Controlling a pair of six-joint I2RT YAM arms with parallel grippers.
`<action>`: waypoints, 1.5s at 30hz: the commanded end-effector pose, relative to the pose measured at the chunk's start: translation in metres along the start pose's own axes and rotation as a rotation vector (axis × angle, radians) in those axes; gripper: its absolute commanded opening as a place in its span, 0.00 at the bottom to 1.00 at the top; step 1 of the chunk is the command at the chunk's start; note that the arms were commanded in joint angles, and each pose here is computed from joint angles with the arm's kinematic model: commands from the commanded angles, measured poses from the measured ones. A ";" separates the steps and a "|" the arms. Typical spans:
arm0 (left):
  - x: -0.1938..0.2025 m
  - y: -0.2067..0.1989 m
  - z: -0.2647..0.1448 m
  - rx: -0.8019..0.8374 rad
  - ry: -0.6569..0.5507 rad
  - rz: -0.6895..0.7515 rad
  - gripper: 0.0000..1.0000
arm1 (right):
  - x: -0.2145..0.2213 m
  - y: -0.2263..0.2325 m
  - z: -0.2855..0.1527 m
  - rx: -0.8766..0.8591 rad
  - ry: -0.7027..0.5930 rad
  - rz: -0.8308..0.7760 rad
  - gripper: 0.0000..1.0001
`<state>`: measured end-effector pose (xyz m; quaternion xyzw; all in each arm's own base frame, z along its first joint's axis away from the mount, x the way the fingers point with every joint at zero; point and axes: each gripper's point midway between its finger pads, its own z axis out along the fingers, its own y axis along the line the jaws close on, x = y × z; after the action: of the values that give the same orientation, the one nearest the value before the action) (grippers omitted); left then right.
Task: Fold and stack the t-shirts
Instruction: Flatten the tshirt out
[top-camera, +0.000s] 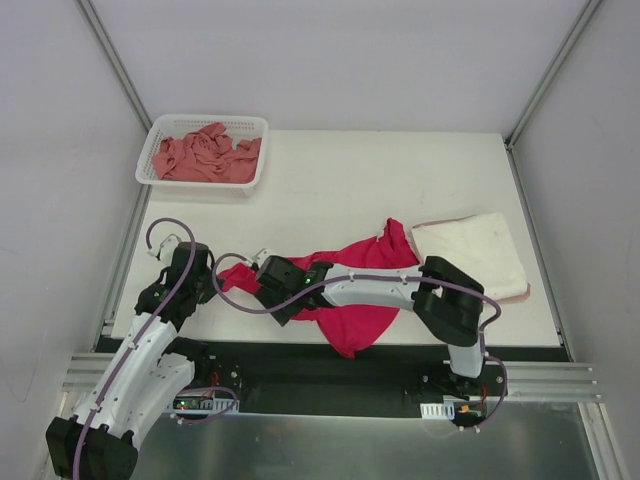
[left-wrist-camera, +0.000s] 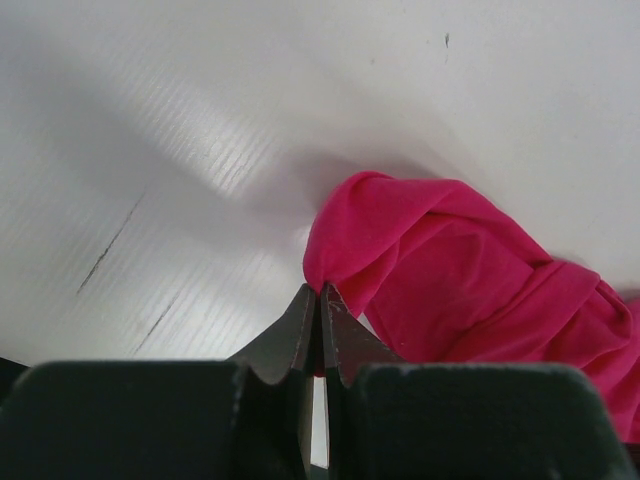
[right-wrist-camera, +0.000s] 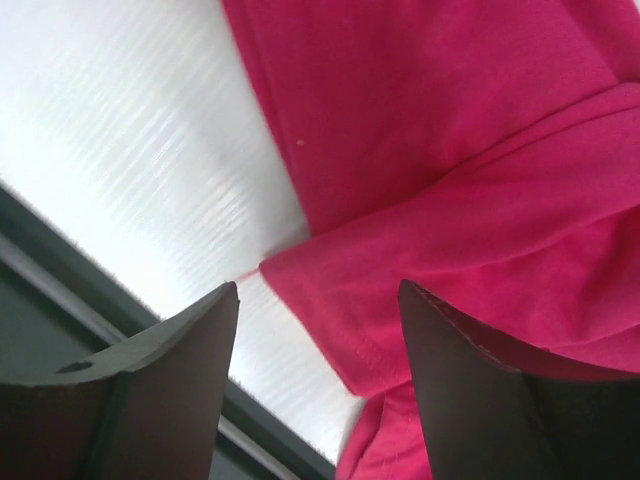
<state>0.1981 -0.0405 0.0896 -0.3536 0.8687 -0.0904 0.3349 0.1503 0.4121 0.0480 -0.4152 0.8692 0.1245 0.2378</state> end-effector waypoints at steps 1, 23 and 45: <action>0.005 -0.001 0.002 0.008 0.017 -0.018 0.00 | -0.014 -0.002 0.011 0.117 -0.047 0.070 0.67; 0.002 0.003 0.003 -0.010 -0.003 -0.020 0.00 | 0.026 -0.006 0.008 0.254 -0.006 0.121 0.32; -0.034 -0.006 0.000 -0.074 -0.102 -0.017 0.00 | 0.000 -0.167 -0.150 0.405 -0.295 0.367 0.01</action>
<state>0.2006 -0.0319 0.0838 -0.3632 0.8697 -0.0580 0.3291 0.1967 0.3057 0.1505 -0.2380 0.8902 0.0917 0.3774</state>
